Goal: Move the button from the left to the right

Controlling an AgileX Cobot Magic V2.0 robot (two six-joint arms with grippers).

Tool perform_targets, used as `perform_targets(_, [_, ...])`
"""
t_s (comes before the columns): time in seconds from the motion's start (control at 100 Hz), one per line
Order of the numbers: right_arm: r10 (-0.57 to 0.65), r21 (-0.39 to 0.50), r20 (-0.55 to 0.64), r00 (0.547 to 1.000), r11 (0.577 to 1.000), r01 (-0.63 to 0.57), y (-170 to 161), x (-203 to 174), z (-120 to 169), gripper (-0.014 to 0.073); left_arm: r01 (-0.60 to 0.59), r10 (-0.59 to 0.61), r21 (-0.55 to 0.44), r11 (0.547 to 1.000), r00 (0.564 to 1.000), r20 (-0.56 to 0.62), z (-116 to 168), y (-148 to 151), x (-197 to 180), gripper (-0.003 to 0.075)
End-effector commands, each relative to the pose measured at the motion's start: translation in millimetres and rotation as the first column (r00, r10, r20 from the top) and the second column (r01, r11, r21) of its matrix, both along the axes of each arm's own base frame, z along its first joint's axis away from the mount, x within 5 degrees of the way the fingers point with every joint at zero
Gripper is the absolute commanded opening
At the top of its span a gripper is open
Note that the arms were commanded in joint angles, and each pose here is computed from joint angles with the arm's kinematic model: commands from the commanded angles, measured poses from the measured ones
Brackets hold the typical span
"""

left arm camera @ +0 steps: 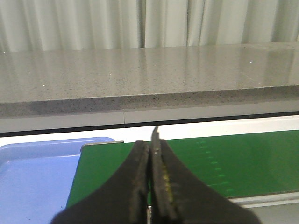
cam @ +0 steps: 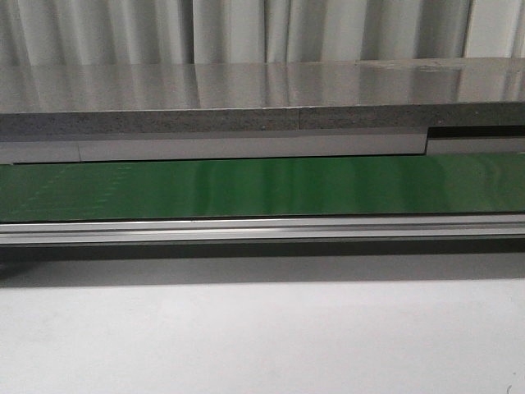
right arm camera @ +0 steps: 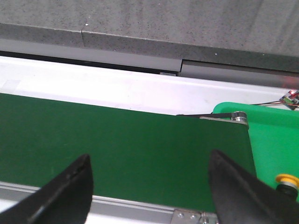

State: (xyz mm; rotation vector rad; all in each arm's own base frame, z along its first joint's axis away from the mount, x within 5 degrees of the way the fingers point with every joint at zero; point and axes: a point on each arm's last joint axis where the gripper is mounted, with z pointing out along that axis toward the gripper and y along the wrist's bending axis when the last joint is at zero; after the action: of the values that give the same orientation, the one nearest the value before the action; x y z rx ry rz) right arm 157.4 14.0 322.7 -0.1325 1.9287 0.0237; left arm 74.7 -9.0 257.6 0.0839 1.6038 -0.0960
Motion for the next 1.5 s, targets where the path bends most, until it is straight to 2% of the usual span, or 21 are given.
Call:
perform_targets(0.0, [0.002,0.015,0.161,0.987,1.000,-0.005,-2,-22,12,0.0515,-0.020,0.023,-0.025,0.999,0.995,0.097,16,2,0,-0.0020])
perform_targets(0.13, [0.001,0.021,0.232,0.973,1.000,-0.006,-4,-52,5,0.0428,-0.020,0.023,-0.025,0.999,0.995,0.097,16,2,0,-0.0020])
perform_targets(0.28, [-0.001,0.025,0.278,0.960,1.000,-0.007,-7,-78,-2,0.0253,-0.020,0.023,-0.025,0.999,0.995,0.097,16,2,0,-0.0020])
perform_targets(0.56, [-0.001,0.028,0.304,0.953,1.000,-0.007,-8,-88,-2,-0.0073,-0.020,0.023,-0.025,0.999,0.995,0.097,16,2,0,-0.0020])
perform_targets(1.49, [-0.002,0.027,0.312,0.950,1.000,-0.007,-8,-87,-7,-0.0067,-0.020,0.023,-0.025,0.999,0.995,0.097,16,2,0,-0.0020])
